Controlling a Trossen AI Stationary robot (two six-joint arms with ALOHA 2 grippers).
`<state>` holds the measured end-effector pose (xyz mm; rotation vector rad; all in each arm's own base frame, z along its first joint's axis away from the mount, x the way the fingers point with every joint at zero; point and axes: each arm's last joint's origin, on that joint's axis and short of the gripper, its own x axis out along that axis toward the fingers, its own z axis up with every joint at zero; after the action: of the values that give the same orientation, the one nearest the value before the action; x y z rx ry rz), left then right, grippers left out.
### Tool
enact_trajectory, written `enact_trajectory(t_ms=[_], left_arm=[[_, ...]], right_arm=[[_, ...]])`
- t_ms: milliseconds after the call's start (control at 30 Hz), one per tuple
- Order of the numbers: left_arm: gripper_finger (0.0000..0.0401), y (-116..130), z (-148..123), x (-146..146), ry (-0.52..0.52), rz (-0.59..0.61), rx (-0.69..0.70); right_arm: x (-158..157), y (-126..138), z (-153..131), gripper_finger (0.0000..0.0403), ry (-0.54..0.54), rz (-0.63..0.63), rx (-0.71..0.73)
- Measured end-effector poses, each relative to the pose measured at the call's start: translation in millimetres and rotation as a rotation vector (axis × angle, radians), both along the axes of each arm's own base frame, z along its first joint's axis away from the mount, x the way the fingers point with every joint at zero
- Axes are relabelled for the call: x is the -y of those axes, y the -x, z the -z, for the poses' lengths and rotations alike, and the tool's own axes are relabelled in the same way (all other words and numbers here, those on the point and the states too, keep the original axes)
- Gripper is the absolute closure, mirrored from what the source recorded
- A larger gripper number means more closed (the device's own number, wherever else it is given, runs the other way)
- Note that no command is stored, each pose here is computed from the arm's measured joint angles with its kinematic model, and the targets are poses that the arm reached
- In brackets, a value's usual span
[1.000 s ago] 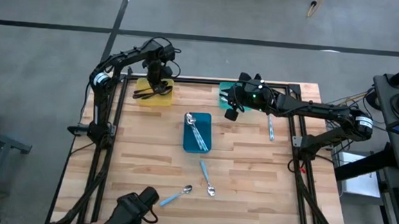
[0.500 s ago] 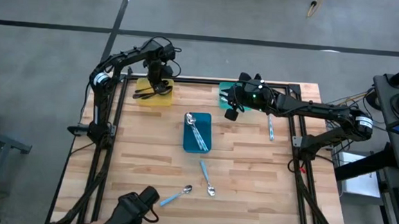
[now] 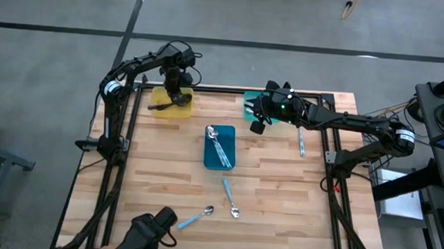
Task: Sort silverware by color (type)
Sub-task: Put the black spoon into the yellow bin, then put the light blue spoon into the light blue bin
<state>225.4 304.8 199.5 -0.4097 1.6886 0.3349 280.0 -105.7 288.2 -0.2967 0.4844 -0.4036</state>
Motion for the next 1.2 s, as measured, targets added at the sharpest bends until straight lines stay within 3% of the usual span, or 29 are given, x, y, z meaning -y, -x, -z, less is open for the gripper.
enact_trajectory(t_ms=[200, 367, 533, 733, 967, 1200], left_arm=[[0.0338, 0, -10, 3, -0.016, -0.090, 0.032], [0.0340, -8, -47, 21, -0.010, -0.145, 0.341], [0.0346, -20, -85, 62, -0.155, -0.109, 0.583], [0.0346, -31, -112, 131, -0.289, 0.048, 0.870], [0.0347, -26, -111, 209, -0.297, 0.166, 1.206], [0.0347, -12, -84, 268, -0.186, 0.261, 1.436]], right_arm=[[0, 0, 0, 0.0344, -0.002, 0.001, 0.001], [0, 0, 0, 0.0344, -0.041, 0.019, 0.022], [0, 0, 0, 0.0344, -0.106, 0.050, 0.058], [-1, -1, 0, 0.0344, -0.217, 0.083, 0.114], [-5, -1, 0, 0.0344, -0.362, 0.139, 0.179], [-23, -7, 1, 0.0344, -0.485, 0.072, 0.193]])
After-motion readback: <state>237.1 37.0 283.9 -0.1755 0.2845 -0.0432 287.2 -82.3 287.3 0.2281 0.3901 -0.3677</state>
